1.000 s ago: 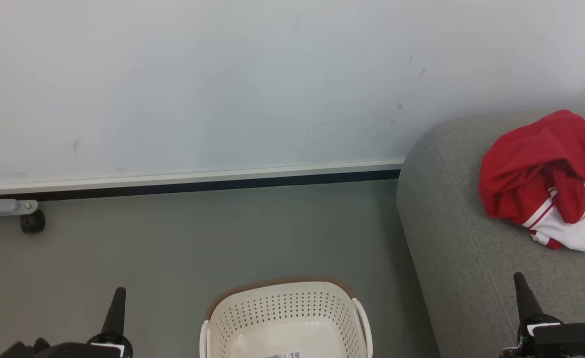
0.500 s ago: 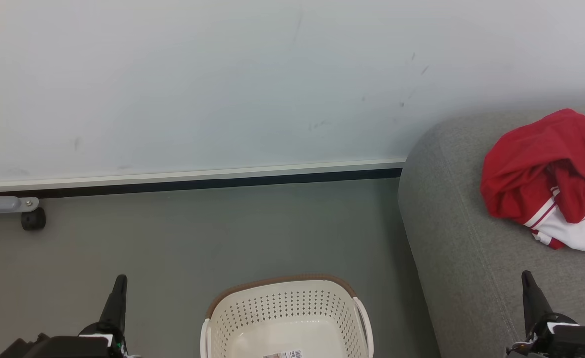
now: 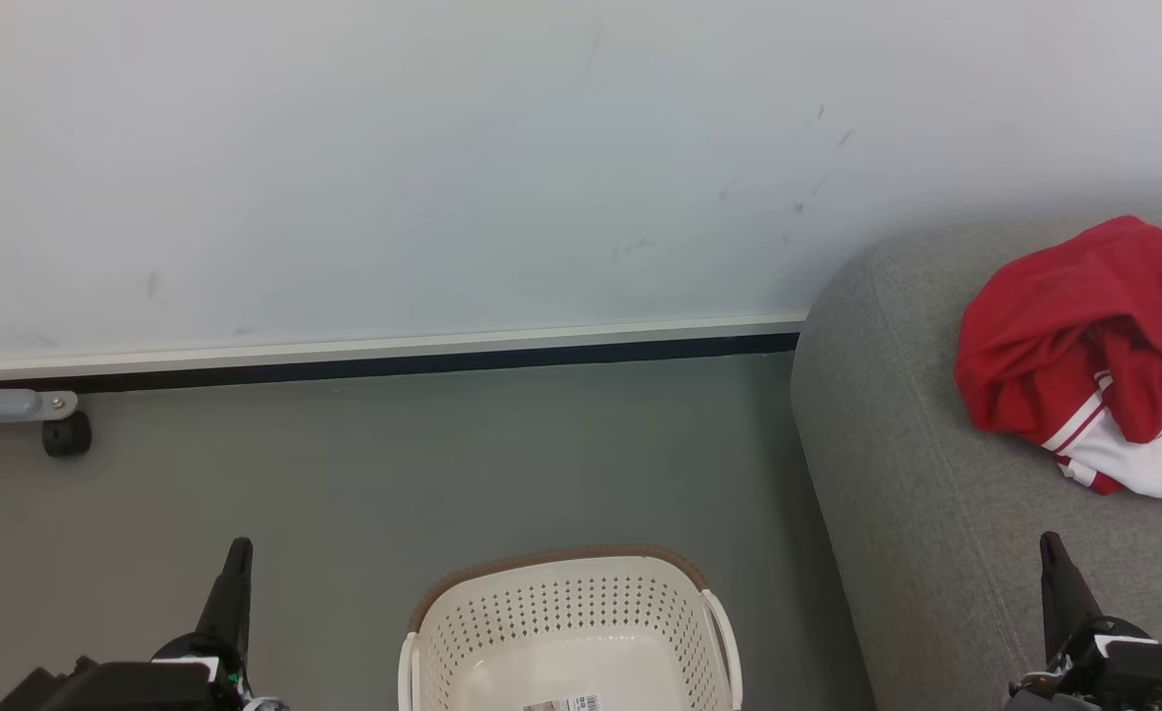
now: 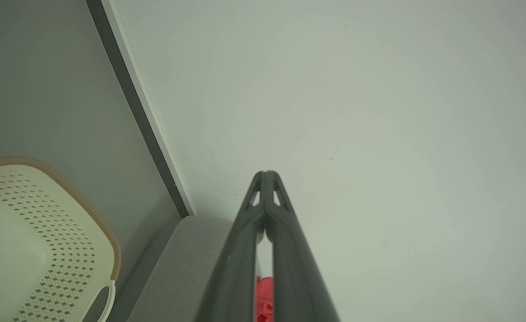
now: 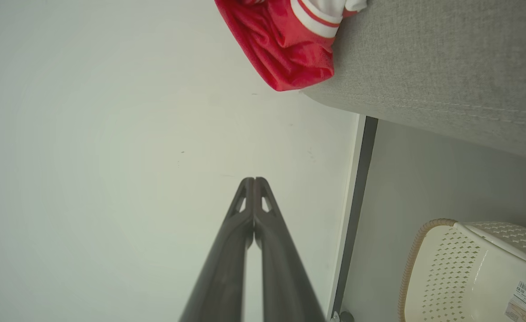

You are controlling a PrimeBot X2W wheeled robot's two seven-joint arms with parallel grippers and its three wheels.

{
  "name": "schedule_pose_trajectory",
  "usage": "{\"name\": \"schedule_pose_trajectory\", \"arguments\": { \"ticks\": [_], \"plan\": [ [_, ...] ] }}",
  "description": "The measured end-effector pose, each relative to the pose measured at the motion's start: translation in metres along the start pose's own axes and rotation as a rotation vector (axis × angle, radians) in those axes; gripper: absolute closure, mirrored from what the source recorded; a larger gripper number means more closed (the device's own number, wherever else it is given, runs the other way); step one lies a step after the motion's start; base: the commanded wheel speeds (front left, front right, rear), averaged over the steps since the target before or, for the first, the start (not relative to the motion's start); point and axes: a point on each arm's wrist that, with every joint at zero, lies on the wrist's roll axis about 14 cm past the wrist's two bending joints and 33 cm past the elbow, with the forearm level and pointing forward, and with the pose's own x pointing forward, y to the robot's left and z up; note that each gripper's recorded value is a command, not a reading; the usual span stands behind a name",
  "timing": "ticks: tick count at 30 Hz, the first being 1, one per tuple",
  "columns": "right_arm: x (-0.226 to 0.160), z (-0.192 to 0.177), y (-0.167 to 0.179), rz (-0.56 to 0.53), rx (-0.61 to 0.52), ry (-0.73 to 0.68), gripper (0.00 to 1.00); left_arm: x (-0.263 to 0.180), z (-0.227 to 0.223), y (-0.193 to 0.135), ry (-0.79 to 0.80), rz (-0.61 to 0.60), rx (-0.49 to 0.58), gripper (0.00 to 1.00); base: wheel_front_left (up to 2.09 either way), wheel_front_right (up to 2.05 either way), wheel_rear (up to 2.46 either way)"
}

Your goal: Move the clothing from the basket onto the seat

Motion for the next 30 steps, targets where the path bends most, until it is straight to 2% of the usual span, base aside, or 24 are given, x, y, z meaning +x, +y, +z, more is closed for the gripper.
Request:
{"name": "schedule_pose_trajectory", "arguments": {
  "ticks": [30],
  "plan": [
    [0.0000,-0.0001,0.0000,0.000,0.000,0.000,1.00,0.0000,-0.0001,0.0002,0.000,0.000,0.000,1.00,0.00,0.00,0.00]
  ]
}}
